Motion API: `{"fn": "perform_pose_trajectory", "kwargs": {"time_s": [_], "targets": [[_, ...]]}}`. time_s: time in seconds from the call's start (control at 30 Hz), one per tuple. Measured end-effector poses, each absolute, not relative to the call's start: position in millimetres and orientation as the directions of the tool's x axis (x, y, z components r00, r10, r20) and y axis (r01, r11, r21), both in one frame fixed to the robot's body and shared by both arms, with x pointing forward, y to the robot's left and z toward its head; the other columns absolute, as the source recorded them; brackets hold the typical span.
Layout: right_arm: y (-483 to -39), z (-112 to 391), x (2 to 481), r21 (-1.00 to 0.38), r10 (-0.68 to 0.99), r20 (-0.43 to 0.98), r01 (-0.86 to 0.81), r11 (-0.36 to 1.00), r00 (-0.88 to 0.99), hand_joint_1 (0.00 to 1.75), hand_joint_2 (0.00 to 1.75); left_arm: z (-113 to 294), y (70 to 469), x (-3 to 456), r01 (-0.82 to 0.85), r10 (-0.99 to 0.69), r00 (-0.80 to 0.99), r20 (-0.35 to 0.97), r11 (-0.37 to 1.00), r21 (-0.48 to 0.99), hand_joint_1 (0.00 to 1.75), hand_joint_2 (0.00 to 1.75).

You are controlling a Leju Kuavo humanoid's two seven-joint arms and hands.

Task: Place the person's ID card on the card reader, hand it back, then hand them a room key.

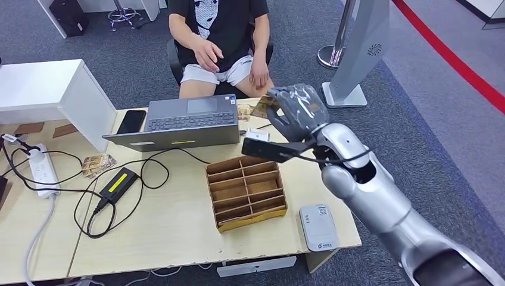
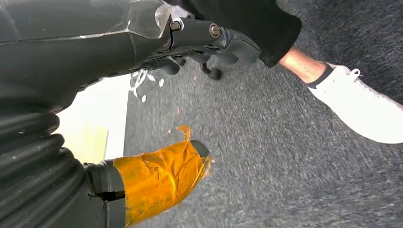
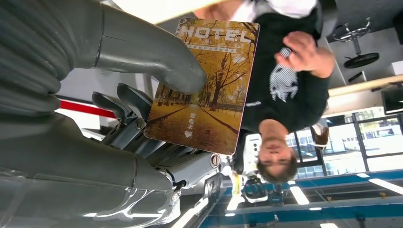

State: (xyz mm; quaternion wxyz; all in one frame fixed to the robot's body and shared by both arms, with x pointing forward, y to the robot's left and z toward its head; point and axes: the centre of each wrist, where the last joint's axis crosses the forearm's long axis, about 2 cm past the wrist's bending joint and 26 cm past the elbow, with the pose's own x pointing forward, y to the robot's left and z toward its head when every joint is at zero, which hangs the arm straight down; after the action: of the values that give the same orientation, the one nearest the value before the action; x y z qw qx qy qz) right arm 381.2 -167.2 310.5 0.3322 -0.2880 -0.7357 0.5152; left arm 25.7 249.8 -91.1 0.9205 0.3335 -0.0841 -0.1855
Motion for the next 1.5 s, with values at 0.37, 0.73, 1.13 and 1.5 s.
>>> {"fn": "perform_pose_trajectory", "kwargs": {"time_s": [0.37,0.73,1.13,1.5], "targets": [[-84.1,366.6,422.5,-0.978,0.807,0.104,0.089,0.191,-0.582,1.75,1.75,-93.0,248.7,27.4,0.371,-0.475,0.88,-0.019,0.662,0.652,0.0,1.75],[-58.3,346.4,433.8,-0.996,0.842,0.055,0.029,0.084,-0.536,1.75,1.75,-95.0,243.1,33.3,0.379,-0.479,0.877,-0.025,0.661,0.648,0.0,1.75],[-47.0,336.6,431.2,-0.996,0.855,-0.007,0.082,0.042,-0.519,0.0,0.0,-95.5,242.0,32.2,0.376,-0.464,0.885,-0.035,0.67,0.64,0.0,1.75],[-44.7,367.5,376.5,-0.936,0.743,0.016,0.251,0.246,-0.669,0.0,1.75,-95.2,243.2,30.7,0.318,-0.399,0.917,-0.016,0.706,0.633,0.0,1.75]]}}
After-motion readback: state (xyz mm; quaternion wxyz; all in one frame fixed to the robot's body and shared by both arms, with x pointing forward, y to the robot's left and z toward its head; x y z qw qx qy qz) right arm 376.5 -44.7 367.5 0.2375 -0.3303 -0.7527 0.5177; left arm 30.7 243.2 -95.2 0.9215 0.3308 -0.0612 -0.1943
